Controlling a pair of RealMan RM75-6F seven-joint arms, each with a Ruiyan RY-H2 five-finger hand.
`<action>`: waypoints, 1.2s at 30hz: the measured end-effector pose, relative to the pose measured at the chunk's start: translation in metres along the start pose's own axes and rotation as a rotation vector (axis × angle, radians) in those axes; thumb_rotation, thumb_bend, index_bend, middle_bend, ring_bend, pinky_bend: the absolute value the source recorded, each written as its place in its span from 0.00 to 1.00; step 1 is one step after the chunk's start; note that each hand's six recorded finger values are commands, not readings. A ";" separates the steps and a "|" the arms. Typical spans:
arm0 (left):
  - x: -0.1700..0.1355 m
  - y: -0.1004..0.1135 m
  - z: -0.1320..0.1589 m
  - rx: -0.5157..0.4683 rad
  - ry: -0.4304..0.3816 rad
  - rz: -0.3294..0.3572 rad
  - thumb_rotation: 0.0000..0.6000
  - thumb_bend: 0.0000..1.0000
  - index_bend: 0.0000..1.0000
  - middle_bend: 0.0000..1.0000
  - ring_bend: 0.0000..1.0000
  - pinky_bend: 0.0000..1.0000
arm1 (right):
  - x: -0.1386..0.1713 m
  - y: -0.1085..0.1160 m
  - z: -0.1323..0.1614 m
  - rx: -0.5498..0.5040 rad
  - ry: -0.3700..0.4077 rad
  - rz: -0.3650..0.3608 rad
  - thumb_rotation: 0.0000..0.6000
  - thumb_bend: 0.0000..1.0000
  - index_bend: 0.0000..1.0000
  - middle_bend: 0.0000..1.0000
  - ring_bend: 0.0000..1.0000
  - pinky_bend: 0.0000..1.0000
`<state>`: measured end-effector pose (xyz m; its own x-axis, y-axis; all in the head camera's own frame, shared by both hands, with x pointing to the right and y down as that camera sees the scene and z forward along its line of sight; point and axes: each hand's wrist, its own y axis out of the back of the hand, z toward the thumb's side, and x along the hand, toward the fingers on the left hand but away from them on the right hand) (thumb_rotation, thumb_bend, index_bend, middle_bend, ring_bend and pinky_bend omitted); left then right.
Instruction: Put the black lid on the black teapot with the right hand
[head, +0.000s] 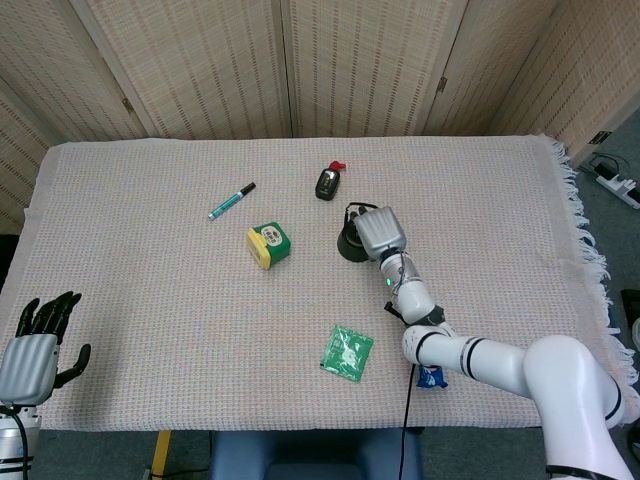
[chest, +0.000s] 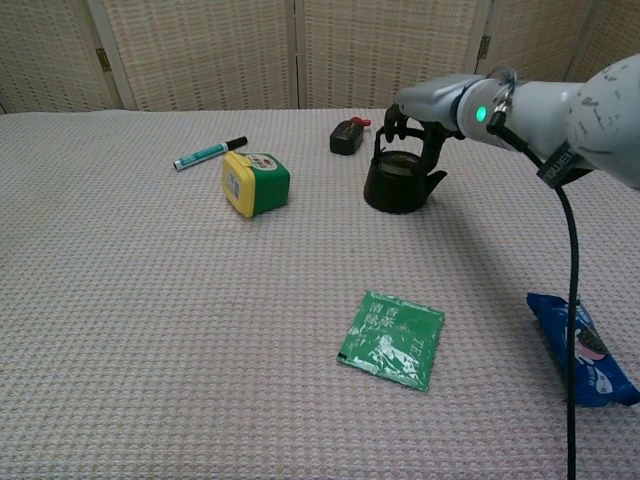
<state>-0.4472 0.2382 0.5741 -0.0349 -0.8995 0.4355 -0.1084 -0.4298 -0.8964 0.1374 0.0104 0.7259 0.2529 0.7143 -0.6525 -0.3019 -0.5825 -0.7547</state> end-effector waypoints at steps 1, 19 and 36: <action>0.000 0.000 0.000 0.000 0.001 0.001 1.00 0.40 0.07 0.05 0.09 0.01 | 0.000 0.000 0.000 0.000 0.001 0.000 1.00 0.36 0.25 0.26 0.87 0.72; 0.000 0.001 0.001 -0.004 -0.006 0.006 1.00 0.40 0.07 0.05 0.09 0.01 | 0.033 -0.004 0.010 -0.043 0.100 0.029 1.00 0.36 0.25 0.28 0.87 0.72; -0.002 0.005 -0.007 -0.004 0.013 0.015 1.00 0.40 0.07 0.05 0.09 0.01 | 0.046 0.001 0.001 -0.042 0.101 0.004 1.00 0.36 0.25 0.29 0.87 0.72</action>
<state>-0.4545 0.2381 0.5694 -0.0499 -0.9049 0.4228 -0.1118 -0.4156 -0.9027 0.1479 0.0424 0.6952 0.3435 0.6707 -0.6574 -0.2647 -0.6025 -0.7529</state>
